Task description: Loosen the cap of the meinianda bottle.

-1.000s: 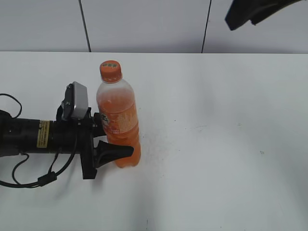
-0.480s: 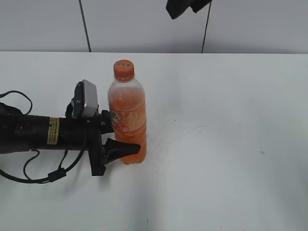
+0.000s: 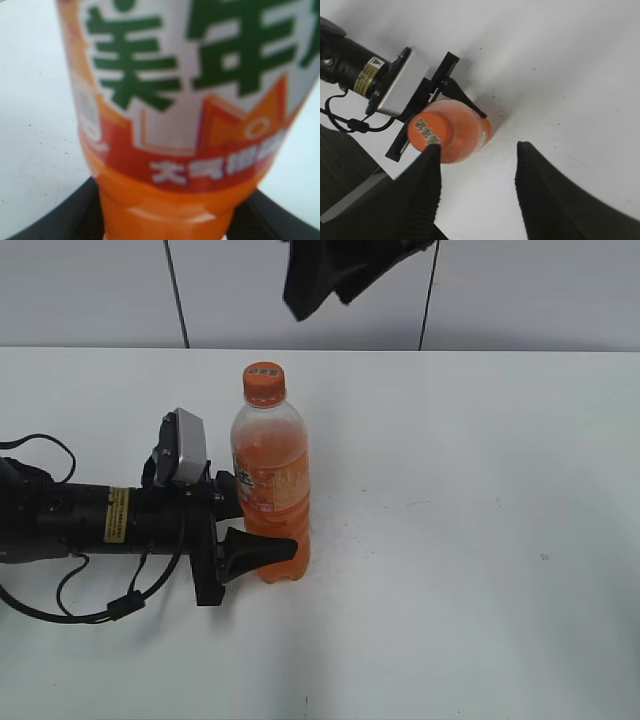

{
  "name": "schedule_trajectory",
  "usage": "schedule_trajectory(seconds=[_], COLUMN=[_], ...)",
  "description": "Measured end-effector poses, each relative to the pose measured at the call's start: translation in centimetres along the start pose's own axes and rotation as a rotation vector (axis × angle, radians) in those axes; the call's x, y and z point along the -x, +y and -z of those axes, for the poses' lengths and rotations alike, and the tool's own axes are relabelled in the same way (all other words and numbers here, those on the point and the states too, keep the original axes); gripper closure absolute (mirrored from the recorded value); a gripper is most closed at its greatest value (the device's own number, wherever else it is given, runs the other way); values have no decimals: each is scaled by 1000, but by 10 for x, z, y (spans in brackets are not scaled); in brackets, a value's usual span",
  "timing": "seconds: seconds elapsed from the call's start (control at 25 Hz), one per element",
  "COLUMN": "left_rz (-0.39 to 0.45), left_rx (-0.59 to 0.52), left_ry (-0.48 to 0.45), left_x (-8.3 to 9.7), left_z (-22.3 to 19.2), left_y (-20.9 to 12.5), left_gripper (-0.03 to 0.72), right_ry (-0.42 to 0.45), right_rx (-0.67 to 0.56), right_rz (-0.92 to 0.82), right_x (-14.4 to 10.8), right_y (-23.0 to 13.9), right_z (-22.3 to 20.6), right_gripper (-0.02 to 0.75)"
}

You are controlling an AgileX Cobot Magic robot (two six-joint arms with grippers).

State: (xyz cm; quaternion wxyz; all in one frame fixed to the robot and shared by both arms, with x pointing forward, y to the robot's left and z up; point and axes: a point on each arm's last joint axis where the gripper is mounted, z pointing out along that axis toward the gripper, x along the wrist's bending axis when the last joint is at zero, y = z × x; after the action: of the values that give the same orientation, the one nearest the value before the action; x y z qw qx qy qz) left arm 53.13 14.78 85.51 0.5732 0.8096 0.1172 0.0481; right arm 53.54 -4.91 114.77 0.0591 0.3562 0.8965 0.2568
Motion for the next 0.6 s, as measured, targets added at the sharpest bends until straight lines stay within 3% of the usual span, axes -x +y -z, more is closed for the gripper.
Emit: schedule_trajectory(seconds=[0.24,0.6], left_rz=[9,23], left_rx=[0,-1], left_ry=[0,2], left_x=[0,0], left_z=[0,0], left_y=[0,0], left_gripper=[286,286], right_ry=[3,31], right_rx=[-54,-90], right_rz=[102,99], right_x=[-30,-34], right_y=[1,1], right_z=[-23,-41], right_gripper=[373,373])
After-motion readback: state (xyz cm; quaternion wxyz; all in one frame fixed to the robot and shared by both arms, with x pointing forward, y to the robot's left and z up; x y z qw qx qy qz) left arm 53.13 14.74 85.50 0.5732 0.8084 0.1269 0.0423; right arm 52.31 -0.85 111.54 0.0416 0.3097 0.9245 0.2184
